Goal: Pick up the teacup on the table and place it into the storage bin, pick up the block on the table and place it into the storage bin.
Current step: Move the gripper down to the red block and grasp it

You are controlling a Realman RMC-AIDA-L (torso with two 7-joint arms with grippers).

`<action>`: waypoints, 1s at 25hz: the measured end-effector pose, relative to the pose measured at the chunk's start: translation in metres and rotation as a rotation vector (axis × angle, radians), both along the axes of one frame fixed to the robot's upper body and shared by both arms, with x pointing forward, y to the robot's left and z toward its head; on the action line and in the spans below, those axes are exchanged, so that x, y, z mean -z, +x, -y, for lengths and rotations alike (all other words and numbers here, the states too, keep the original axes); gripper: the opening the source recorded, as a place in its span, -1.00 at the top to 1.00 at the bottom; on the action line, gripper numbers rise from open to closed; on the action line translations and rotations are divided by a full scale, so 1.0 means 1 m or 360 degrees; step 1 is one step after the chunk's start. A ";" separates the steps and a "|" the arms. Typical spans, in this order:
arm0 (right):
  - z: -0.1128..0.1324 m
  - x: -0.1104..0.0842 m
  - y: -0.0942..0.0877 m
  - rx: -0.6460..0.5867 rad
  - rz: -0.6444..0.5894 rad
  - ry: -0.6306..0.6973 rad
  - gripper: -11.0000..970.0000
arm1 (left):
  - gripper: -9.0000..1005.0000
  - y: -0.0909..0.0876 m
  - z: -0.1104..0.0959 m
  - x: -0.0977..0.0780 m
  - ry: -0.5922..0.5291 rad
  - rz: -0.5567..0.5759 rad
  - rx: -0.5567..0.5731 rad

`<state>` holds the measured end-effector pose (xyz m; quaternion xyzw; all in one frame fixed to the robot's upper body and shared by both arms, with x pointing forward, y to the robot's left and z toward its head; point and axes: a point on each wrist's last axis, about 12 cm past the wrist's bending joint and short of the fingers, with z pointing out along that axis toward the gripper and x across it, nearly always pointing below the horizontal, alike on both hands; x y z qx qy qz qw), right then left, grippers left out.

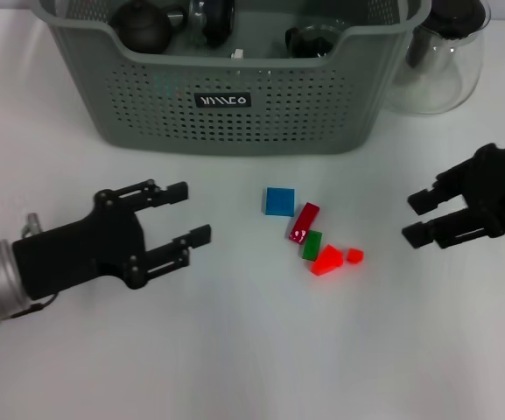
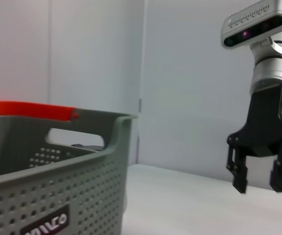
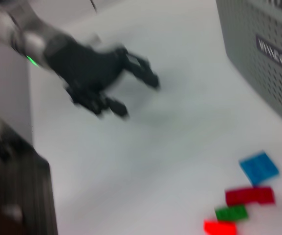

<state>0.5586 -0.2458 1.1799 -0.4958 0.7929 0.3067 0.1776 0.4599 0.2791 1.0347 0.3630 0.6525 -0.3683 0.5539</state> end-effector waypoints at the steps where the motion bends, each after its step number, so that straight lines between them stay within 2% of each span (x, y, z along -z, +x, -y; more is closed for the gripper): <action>1: -0.008 -0.002 0.003 -0.0023 -0.0013 -0.0071 -0.11 | -0.23 -0.001 -0.003 -0.001 -0.0008 0.0003 -0.0016; 5: -0.045 -0.003 0.014 -0.0170 0.0000 -0.0316 -0.11 | -0.23 -0.007 -0.010 -0.001 -0.0035 0.0009 -0.0077; 12: -0.083 0.019 0.024 -0.0231 0.0089 -0.0466 -0.09 | -0.23 -0.009 -0.013 0.001 -0.0037 0.0003 -0.0121; 18: -0.095 0.040 0.023 -0.0228 0.0118 -0.0516 -0.05 | -0.23 -0.008 -0.012 0.001 -0.0037 0.0001 -0.0128; 25: -0.095 0.058 0.019 -0.0228 0.0128 -0.0556 -0.01 | -0.23 -0.006 -0.009 0.000 -0.0045 0.0005 -0.0120</action>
